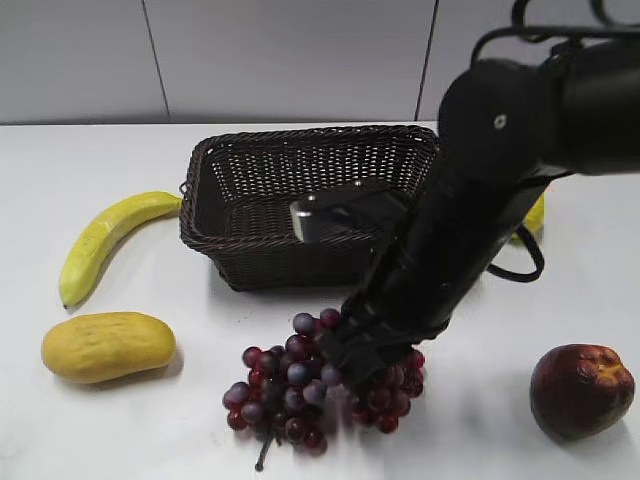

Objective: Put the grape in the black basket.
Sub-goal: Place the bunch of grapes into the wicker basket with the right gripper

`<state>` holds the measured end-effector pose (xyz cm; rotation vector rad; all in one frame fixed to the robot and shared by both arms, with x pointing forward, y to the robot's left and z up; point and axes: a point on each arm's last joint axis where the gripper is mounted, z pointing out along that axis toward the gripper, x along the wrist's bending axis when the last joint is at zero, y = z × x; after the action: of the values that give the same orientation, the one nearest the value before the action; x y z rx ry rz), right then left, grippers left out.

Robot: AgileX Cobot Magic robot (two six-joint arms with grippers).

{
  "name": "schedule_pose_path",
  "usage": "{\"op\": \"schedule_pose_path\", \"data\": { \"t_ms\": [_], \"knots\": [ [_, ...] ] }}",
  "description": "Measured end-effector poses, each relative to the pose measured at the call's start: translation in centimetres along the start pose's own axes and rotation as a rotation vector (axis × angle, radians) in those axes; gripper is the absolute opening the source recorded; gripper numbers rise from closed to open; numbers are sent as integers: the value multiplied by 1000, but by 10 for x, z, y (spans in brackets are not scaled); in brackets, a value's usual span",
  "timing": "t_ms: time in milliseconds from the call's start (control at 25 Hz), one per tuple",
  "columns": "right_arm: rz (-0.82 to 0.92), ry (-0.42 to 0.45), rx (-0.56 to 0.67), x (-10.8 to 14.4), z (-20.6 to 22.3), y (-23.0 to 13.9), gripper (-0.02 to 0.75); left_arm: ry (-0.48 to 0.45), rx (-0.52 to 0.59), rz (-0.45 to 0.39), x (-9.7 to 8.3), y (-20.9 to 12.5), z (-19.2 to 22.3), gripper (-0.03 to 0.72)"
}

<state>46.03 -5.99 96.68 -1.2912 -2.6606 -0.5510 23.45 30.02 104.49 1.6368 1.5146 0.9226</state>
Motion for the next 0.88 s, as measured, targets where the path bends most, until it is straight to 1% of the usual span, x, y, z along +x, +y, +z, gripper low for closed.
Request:
{"op": "schedule_pose_path", "data": {
  "t_ms": [160,280,400,560,640,720,880],
  "knots": [
    [-46,16,-73,12,-39,5,188,0,0,0,0,0,0,231],
    [-103,7,-124,19,-68,15,186,0,0,0,0,0,0,231],
    [-152,0,-166,28,-96,29,181,0,0,0,0,0,0,231],
    [-210,-21,-252,38,-134,49,178,0,0,0,0,0,0,231],
    [-244,-52,-318,42,-154,58,175,0,0,0,0,0,0,231],
    [-280,-104,-374,42,-171,66,172,0,0,0,0,0,0,231],
    [-392,-255,-443,38,-194,77,172,0,0,0,0,0,0,233]
  ]
}}
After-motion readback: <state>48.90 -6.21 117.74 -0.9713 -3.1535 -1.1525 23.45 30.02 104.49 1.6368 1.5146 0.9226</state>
